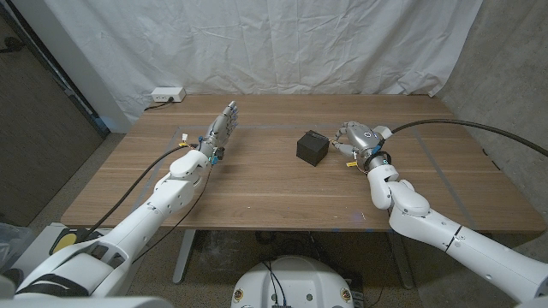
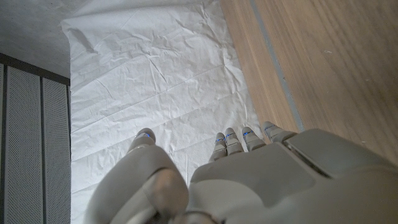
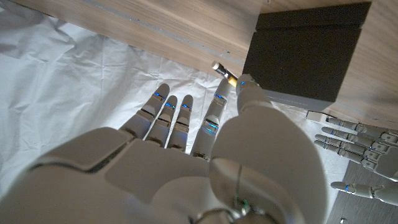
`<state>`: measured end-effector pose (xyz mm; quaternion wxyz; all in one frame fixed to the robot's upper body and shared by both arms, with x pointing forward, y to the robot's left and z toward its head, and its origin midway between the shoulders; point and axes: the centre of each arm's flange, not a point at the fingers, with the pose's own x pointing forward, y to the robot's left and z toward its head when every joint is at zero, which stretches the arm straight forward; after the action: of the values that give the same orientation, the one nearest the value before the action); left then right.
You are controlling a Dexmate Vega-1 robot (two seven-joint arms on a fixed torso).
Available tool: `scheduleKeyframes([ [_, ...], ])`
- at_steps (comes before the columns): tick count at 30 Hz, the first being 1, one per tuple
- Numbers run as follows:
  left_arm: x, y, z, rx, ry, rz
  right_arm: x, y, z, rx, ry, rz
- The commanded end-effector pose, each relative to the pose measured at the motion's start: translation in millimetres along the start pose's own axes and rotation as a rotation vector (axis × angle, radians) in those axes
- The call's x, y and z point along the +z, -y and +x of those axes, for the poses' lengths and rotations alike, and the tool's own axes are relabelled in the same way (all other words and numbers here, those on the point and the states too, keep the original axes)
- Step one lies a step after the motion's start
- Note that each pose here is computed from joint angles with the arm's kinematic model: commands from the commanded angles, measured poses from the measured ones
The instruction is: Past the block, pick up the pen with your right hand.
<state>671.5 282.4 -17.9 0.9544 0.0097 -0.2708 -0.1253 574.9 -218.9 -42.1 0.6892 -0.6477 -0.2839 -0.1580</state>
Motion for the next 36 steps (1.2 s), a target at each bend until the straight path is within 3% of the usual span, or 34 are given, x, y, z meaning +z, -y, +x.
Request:
scheduleKeyframes([
  [1,0.0,-3.1,0.5,0.0,0.001,0.0,2.6,-2.3,1.9,-0.002,0.006,-0.003],
  [36,0.3,-4.5,4.8,0.0,0.004,-0.005,2.4,-0.9,4.7,-0.037,0.021,-0.001],
])
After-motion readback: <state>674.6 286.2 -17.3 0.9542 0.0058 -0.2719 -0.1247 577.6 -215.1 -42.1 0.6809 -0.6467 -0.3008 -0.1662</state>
